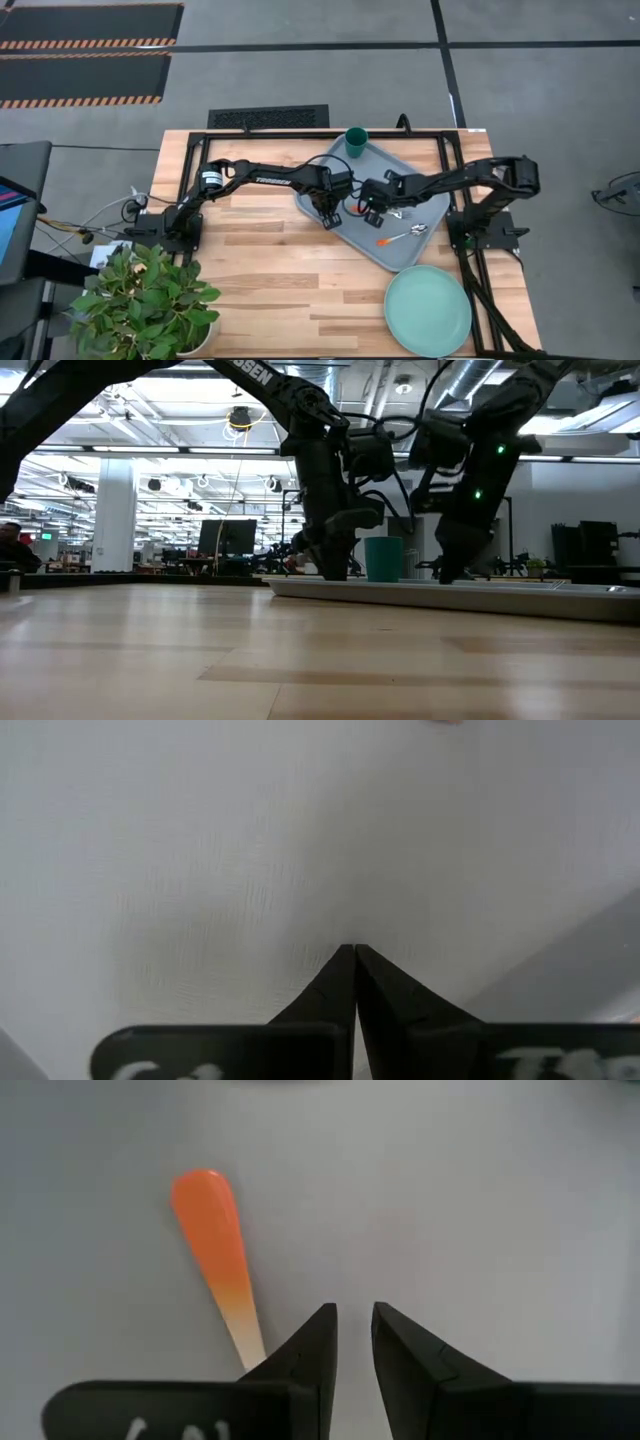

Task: Pick and place plate/cup/fork/spoon on tray
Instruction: Adjust the silverware

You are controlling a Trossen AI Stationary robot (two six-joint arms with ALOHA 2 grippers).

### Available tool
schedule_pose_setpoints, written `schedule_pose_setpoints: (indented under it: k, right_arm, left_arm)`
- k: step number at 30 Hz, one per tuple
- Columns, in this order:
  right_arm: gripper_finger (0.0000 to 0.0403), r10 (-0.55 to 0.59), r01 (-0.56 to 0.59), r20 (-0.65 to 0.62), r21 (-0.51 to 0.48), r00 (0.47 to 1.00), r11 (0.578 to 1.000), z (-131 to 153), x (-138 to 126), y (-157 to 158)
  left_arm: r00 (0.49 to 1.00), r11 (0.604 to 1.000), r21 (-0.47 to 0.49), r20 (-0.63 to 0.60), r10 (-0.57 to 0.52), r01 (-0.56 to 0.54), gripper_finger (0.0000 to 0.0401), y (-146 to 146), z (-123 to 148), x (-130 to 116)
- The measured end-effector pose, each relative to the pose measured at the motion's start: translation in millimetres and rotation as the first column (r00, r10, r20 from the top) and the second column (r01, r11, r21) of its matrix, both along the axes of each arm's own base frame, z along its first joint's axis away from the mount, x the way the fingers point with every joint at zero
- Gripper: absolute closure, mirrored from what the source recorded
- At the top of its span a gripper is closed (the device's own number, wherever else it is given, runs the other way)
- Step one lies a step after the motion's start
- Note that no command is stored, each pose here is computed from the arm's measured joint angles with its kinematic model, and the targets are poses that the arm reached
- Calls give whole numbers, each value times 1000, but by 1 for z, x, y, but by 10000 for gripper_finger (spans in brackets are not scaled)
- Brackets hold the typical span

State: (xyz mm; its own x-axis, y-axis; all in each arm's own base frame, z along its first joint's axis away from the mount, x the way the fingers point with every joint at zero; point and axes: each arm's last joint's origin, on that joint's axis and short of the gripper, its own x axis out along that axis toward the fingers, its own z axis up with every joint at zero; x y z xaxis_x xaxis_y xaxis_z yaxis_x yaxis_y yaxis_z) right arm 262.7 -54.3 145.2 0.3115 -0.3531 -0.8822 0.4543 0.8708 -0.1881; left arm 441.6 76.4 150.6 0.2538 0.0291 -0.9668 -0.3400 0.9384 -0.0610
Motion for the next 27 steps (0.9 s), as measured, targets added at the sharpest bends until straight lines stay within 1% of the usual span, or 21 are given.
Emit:
schedule_pose_setpoints:
  k: [6,12,14,18,22,27]
  right_arm:
    - [313,2,-2,-29,3,1000,1000,-10,2,-3]
    - [313,79,-77,-57,36,995,996,-14,4,-1]
    - [313,103,-100,-56,63,993,993,-14,4,0]
    - [313,203,-194,-77,105,976,975,-14,3,9]
    - [313,298,-278,-134,150,945,949,-10,-5,20]
    - [313,361,-326,-177,197,916,925,-3,-16,29]
  left_arm:
    - [1000,1000,-8,-22,2,-2,401,2,-1,-3]
    - [999,1000,-7,-28,-19,18,401,2,-1,-3]
    - [999,1000,-7,-28,-18,18,401,2,-1,-3]
    - [999,1000,-13,-30,-21,21,401,1,-1,-3]
    - [999,999,-29,-25,-26,26,401,1,-1,-3]
    - [1000,999,-26,-14,-26,26,401,1,-1,-2]
